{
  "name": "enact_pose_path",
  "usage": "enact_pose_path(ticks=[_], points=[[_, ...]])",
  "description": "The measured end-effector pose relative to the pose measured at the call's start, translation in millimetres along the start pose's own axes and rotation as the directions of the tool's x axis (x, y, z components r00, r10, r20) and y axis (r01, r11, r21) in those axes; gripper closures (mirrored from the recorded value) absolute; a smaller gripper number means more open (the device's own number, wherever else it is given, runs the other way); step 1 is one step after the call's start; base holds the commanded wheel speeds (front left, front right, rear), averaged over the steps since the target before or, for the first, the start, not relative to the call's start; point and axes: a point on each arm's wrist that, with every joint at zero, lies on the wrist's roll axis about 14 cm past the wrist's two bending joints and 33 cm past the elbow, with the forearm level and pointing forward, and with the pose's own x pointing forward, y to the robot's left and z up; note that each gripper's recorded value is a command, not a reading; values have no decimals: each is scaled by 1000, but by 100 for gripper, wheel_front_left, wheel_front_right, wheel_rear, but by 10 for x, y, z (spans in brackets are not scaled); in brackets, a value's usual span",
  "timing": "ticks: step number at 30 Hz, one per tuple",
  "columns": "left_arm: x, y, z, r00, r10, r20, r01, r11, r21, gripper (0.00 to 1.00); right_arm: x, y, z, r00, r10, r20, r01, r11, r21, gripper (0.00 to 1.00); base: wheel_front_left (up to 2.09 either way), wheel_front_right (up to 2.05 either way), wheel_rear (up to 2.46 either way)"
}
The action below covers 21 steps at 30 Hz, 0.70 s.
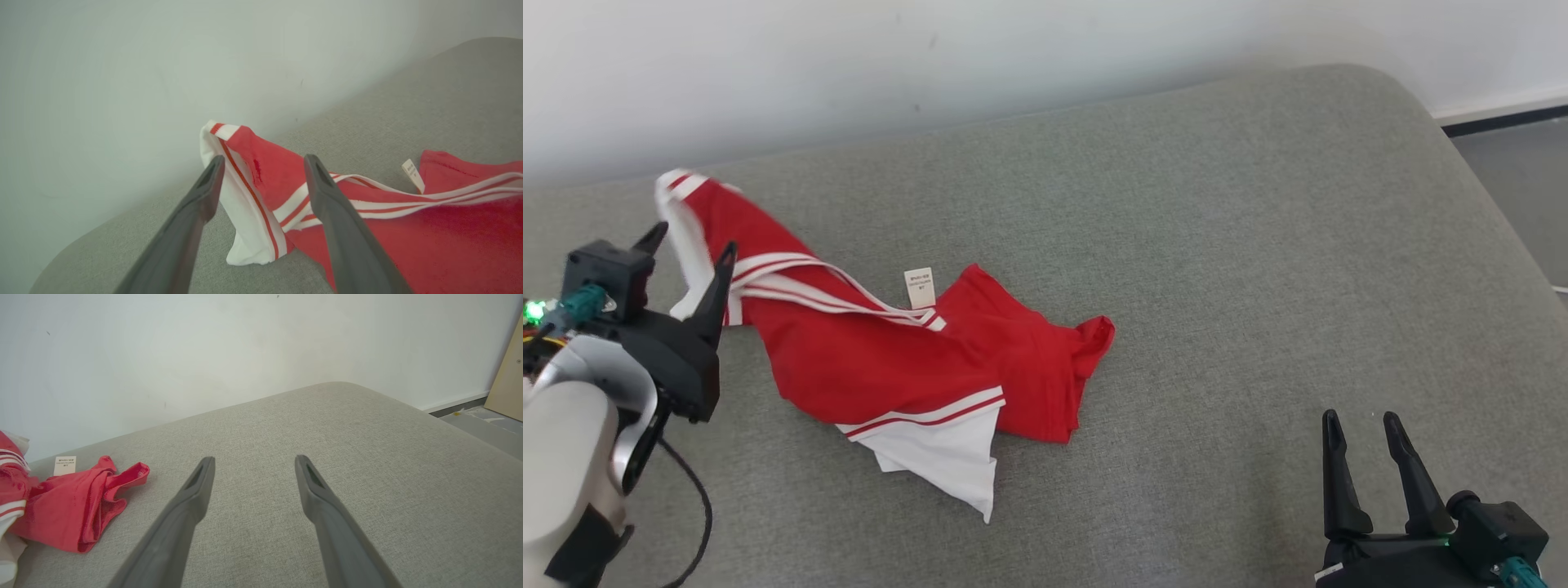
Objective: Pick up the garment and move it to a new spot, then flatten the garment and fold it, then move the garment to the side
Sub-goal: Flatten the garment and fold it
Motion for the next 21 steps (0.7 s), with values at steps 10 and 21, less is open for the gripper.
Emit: enact_pose_path(ticks=[10,21], points=[[-232,99,681,973,54,224,-50,998,-22,0,-10,142,17,999,47,9,-47,999,6,0,0,0,0],[-835,-153,890,908,170,382,-125,982,-141,0,-42,346,71,993,113,31,-114,993,18,0,0,0,0]])
